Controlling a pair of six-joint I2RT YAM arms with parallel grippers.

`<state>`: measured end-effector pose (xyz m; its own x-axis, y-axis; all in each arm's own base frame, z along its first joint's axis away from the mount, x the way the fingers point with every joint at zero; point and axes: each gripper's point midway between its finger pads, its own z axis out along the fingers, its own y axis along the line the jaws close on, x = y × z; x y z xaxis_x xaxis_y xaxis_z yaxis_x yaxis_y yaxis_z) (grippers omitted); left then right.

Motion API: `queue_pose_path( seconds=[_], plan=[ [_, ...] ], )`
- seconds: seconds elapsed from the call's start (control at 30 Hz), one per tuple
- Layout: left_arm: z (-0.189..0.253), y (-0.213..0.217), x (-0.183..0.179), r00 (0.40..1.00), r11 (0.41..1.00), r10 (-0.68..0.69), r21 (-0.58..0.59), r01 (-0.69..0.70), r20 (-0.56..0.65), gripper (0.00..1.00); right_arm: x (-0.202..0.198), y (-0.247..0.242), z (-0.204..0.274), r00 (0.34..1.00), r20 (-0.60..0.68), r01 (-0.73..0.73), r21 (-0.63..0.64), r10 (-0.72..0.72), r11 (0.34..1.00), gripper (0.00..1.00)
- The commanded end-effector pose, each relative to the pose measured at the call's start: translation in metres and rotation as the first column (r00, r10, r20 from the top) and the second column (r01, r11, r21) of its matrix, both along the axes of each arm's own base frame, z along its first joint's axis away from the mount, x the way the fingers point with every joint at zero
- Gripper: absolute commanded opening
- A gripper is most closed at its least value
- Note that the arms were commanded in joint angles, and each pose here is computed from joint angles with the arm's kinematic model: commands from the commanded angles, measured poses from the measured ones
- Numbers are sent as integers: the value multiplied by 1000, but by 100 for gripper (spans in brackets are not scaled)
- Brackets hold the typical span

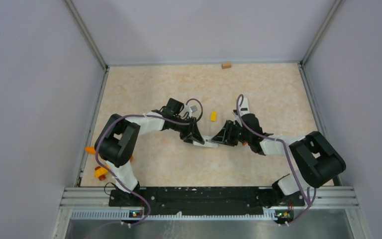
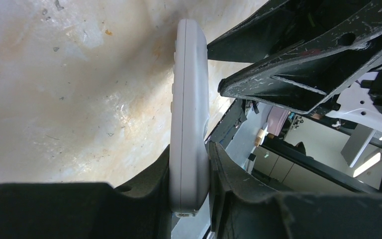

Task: Load the batteries into the remote control
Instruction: Remove the battery cover from the remote control.

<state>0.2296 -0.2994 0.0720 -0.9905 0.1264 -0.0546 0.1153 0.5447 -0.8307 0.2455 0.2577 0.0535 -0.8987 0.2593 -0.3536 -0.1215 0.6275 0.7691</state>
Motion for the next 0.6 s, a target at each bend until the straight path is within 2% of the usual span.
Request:
queue_pose_path(
  seconds=[0.0,0.1,0.23,0.57],
  plan=[
    [-27,3,-10,1000,998,-14,68,16,-28,0,-12,16,8,999,22,-49,159,46,986,40],
    [-37,4,-14,999,997,-11,78,14,-38,0,-19,25,23,998,33,-62,293,54,954,39],
    [-45,3,-17,999,995,-17,96,21,-39,0,-20,31,50,994,95,-93,409,59,908,37],
    [-56,8,-16,1000,985,2,175,3,-28,0,-17,36,103,968,249,-171,527,41,832,33]
  ],
)
